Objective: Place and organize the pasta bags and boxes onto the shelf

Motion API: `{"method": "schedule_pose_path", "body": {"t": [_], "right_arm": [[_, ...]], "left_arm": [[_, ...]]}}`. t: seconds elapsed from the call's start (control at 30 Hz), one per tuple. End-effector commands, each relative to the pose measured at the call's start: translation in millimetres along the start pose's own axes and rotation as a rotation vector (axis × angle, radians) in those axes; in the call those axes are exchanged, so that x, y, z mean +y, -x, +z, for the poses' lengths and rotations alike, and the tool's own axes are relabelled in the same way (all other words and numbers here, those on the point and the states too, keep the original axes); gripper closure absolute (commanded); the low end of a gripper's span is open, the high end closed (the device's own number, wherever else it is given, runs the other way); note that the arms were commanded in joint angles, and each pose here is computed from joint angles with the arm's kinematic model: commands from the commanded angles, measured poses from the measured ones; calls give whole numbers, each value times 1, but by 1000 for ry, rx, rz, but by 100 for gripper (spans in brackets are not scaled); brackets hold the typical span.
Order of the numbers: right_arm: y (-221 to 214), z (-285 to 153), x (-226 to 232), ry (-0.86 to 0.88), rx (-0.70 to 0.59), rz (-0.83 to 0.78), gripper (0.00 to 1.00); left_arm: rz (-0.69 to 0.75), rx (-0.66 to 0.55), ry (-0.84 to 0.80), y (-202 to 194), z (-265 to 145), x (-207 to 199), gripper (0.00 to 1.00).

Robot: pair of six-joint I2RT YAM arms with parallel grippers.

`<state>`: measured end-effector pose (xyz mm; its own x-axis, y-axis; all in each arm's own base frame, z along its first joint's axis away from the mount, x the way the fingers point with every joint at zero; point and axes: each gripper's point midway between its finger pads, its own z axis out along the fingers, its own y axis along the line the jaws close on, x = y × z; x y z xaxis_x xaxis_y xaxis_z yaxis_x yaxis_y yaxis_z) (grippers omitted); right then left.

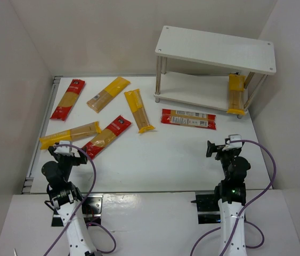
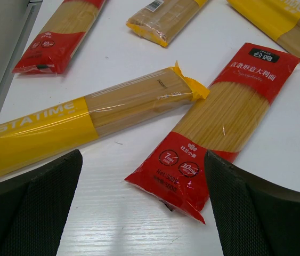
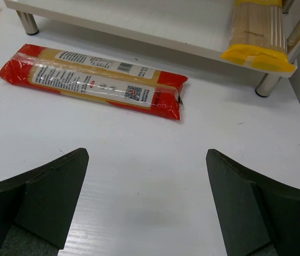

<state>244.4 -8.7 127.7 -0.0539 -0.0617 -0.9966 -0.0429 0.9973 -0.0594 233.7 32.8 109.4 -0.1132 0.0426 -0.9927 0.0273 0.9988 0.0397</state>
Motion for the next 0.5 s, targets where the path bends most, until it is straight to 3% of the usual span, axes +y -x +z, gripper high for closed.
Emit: {"method": "schedule_pose_path", "body": {"t": [0.0, 0.37, 0.47], "right_arm": [[5, 1, -3, -21, -70, -5, 0], [6, 1, -1, -10, -71, -6, 0], [39, -4, 5, 37, -148, -98, 0]], "left_arm": [[66, -76, -10, 12, 0, -1, 0], [66, -76, -10, 12, 0, -1, 0], [140, -114, -93, 30, -4, -15, 0]]}}
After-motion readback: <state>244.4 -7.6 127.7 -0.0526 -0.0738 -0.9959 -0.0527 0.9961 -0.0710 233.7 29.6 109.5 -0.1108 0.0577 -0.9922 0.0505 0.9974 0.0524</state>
